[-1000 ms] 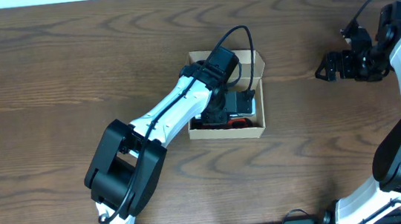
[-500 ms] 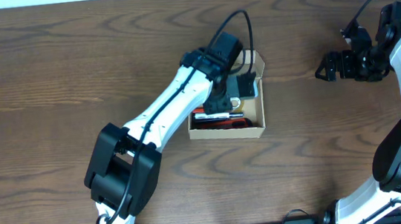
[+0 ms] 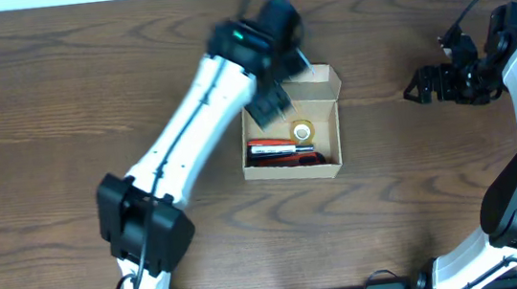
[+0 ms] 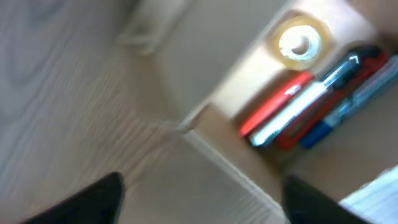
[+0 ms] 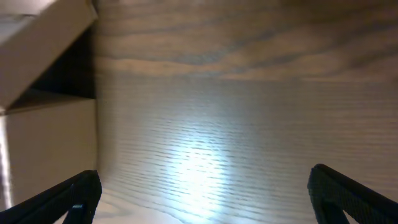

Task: Pack container
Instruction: 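Open the left gripper and withdraw it up and left, then bring both grippers to the box's side flaps and push them inward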

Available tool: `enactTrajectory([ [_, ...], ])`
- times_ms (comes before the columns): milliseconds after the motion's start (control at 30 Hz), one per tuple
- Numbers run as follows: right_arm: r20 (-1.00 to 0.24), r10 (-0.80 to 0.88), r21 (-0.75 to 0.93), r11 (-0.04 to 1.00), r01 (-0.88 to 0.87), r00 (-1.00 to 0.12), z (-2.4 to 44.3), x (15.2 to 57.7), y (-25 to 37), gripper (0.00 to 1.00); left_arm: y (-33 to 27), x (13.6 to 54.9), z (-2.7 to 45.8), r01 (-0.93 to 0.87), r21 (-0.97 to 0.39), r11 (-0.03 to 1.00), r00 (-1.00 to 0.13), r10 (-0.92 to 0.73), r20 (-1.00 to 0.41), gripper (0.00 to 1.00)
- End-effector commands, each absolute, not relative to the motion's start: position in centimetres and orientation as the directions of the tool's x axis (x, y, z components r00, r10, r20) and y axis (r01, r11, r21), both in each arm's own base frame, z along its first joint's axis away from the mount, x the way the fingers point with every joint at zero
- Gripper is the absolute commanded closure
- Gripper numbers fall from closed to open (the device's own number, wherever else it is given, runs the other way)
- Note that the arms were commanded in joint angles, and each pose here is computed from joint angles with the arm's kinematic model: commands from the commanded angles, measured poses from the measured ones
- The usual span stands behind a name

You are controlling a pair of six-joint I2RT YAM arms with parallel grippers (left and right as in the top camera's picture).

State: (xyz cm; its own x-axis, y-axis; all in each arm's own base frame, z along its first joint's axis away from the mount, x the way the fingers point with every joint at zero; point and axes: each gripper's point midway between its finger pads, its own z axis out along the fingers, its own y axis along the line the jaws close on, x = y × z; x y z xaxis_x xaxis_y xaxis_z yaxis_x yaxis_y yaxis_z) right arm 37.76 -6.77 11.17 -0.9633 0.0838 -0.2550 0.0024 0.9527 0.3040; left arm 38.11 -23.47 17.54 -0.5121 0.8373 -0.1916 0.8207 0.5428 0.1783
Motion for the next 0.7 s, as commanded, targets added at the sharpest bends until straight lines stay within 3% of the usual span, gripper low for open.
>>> enactTrajectory([
  [0,-0.308,0.091,0.409,0.911,-0.046,-0.947,12.8,38.4,-4.9,0.14,-19.9,40.3,20.1,0.646,0.05,0.762,-0.723,0.632,-0.281,0.43],
  [33,-0.315,0.092,0.435,0.899,-0.057,-0.944,13.0,38.5,-4.3,0.4,-19.2,40.4,20.5,0.624,-0.002,0.781,-0.747,0.597,-0.291,0.51],
  [67,-0.321,0.093,0.457,0.887,-0.068,-0.943,13.3,38.6,-3.8,0.75,-18.4,40.5,20.7,0.604,-0.057,0.795,-0.771,0.564,-0.298,0.57],
  [100,-0.321,0.097,0.485,0.871,-0.075,-0.942,13.5,38.6,-3.1,0.99,-17.7,40.6,20.8,0.583,-0.115,0.804,-0.792,0.531,-0.302,0.64],
  [233,-0.332,0.066,0.551,0.823,-0.136,-0.941,14.3,38.8,-0.1,0.99,-15.6,40.2,21.6,0.571,-0.356,0.74,-0.816,0.465,-0.342,0.94],
  [367,-0.345,0.014,0.577,0.792,-0.2,-0.938,14.7,39.0,2.9,0.99,-13.9,40.3,22.7,0.578,-0.489,0.653,-0.813,0.411,-0.412,0.94],
  [667,-0.32,0.041,0.689,0.696,-0.203,-0.946,14.3,40.4,6.8,0.99,-13.3,39.3,20.1,0.564,-0.595,0.572,-0.826,0.391,-0.407,0.94],
])
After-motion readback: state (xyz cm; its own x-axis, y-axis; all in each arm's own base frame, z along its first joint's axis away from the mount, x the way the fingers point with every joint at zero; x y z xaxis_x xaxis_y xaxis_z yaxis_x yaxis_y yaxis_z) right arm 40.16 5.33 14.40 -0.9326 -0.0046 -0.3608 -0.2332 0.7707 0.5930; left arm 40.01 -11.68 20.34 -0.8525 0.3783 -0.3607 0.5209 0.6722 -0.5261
